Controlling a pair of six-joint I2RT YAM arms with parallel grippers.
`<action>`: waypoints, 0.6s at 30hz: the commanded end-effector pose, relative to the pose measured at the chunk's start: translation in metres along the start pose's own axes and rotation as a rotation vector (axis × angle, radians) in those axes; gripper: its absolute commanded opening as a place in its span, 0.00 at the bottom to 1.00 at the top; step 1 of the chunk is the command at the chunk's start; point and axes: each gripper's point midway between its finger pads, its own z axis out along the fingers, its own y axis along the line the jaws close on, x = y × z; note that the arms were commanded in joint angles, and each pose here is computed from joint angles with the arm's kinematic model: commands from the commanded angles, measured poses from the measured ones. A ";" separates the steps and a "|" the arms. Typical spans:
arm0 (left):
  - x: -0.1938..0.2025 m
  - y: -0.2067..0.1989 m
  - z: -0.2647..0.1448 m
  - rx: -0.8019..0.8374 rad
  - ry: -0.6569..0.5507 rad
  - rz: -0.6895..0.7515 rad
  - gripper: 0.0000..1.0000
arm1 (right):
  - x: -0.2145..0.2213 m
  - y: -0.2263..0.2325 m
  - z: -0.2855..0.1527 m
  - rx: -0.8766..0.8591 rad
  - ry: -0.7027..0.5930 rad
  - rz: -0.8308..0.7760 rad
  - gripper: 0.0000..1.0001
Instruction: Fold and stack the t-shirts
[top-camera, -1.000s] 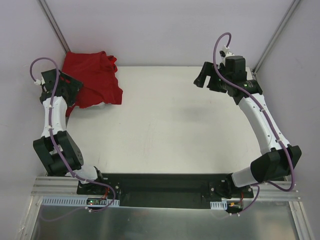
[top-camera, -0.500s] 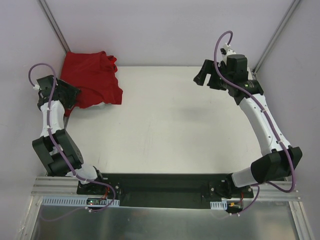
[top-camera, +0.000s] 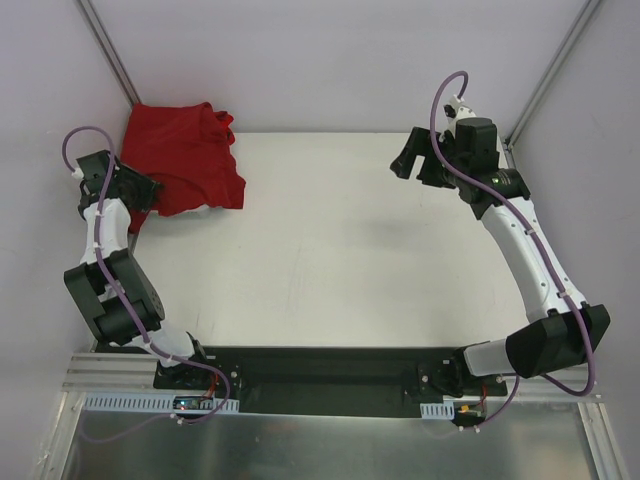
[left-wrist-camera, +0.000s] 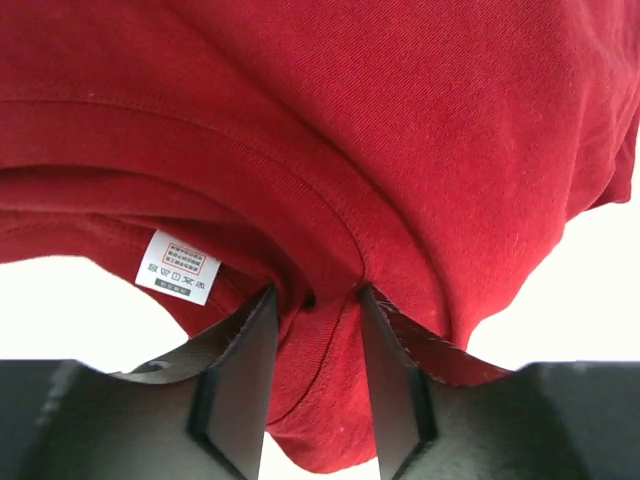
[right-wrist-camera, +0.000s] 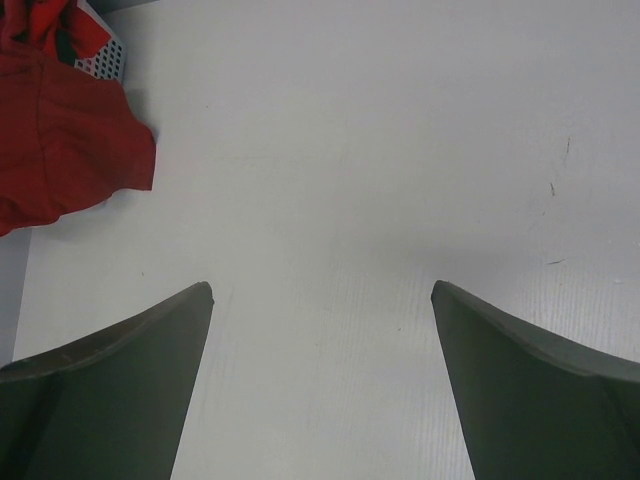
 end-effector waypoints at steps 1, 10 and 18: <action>-0.019 -0.029 -0.004 0.100 -0.048 0.004 0.30 | -0.020 0.011 -0.011 -0.032 -0.060 -0.007 0.96; -0.036 -0.048 -0.034 0.152 -0.157 0.038 0.00 | -0.010 0.014 -0.011 -0.053 -0.013 0.000 0.96; -0.036 -0.058 -0.057 0.190 -0.192 0.067 0.20 | -0.002 0.018 -0.009 -0.083 0.026 0.013 0.96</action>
